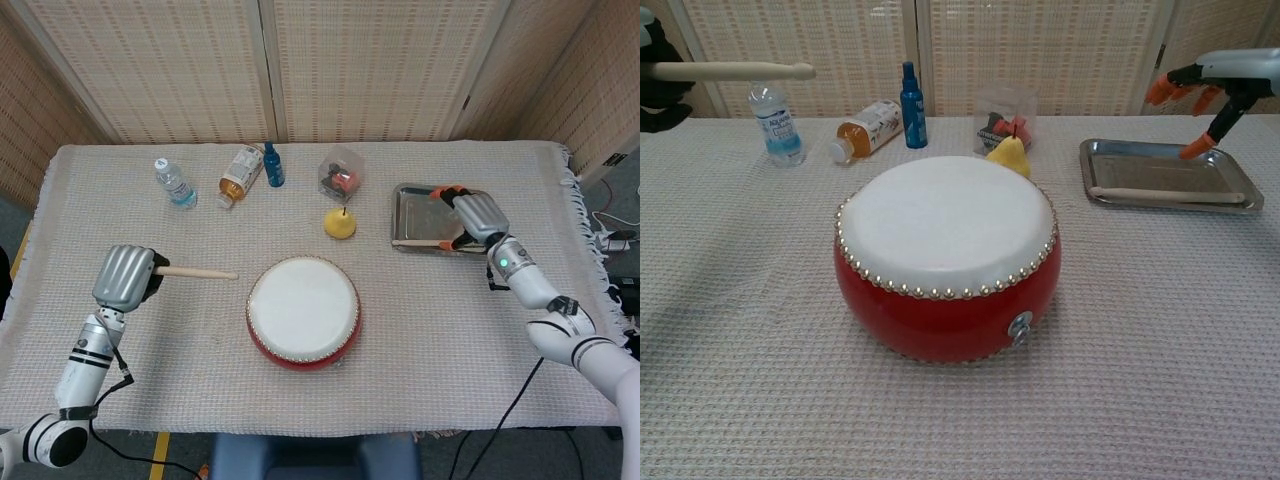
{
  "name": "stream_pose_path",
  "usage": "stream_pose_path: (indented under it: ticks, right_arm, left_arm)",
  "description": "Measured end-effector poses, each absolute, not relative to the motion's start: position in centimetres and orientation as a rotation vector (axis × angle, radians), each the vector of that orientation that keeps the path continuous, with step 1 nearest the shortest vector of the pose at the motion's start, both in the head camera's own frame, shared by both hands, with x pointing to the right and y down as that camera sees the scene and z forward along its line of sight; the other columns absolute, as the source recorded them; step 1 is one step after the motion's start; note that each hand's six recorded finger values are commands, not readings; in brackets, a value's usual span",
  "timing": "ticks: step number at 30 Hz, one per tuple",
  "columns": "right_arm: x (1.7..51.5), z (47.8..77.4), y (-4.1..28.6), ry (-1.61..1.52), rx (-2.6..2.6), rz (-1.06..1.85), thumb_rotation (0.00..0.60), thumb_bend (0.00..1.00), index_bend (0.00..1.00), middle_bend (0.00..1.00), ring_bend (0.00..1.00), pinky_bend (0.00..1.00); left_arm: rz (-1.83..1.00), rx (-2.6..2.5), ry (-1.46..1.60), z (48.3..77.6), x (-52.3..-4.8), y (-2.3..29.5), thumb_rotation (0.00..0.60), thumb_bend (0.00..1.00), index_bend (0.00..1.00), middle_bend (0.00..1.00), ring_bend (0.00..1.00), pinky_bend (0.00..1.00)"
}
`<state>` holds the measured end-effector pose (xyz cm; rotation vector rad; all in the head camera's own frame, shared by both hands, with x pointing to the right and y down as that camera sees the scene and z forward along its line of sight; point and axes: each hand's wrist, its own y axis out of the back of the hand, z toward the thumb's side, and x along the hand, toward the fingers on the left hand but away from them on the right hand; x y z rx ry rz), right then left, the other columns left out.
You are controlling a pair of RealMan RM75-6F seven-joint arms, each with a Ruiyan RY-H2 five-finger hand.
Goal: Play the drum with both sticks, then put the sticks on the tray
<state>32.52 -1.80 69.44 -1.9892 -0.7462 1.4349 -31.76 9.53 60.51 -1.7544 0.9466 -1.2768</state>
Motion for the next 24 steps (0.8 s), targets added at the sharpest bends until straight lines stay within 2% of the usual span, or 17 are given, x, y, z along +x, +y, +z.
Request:
stream_pose_path:
  ticks: [7,13,18,24]
  right_arm:
    - [28.1,63.5,0.2,-0.743,-2.122,1.282,0.6,0.14,0.24,0.16,0.11,0.3]
    - [23.7,58.8,1.2,-0.753,-2.2,1.182,0.6,0.14,0.31,0.17,0.12,0.31]
    - [20.7,57.2,1.2,-0.755,-2.226,1.137,0.6,0.14,0.36,0.19,0.11,0.31]
    - [16.9,57.8,1.6,-0.704,-2.254,1.119,0.6,0.14,0.39,0.22,0.12,0.32]
  left_arm:
    - [-1.262,-1.745,0.859,60.8,-28.8,9.1,0.6,0.83,1.0,1.0,1.0,1.0]
    - [-1.238,-1.762,0.794,61.2,-25.5,9.3,0.6,0.83,1.0,1.0,1.0,1.0]
    - [-1.224,-1.776,0.759,61.5,-23.4,9.5,0.6,0.83,1.0,1.0,1.0,1.0]
    - [-1.229,-1.793,0.726,62.1,-21.1,9.4,0.6,0.83,1.0,1.0,1.0,1.0]
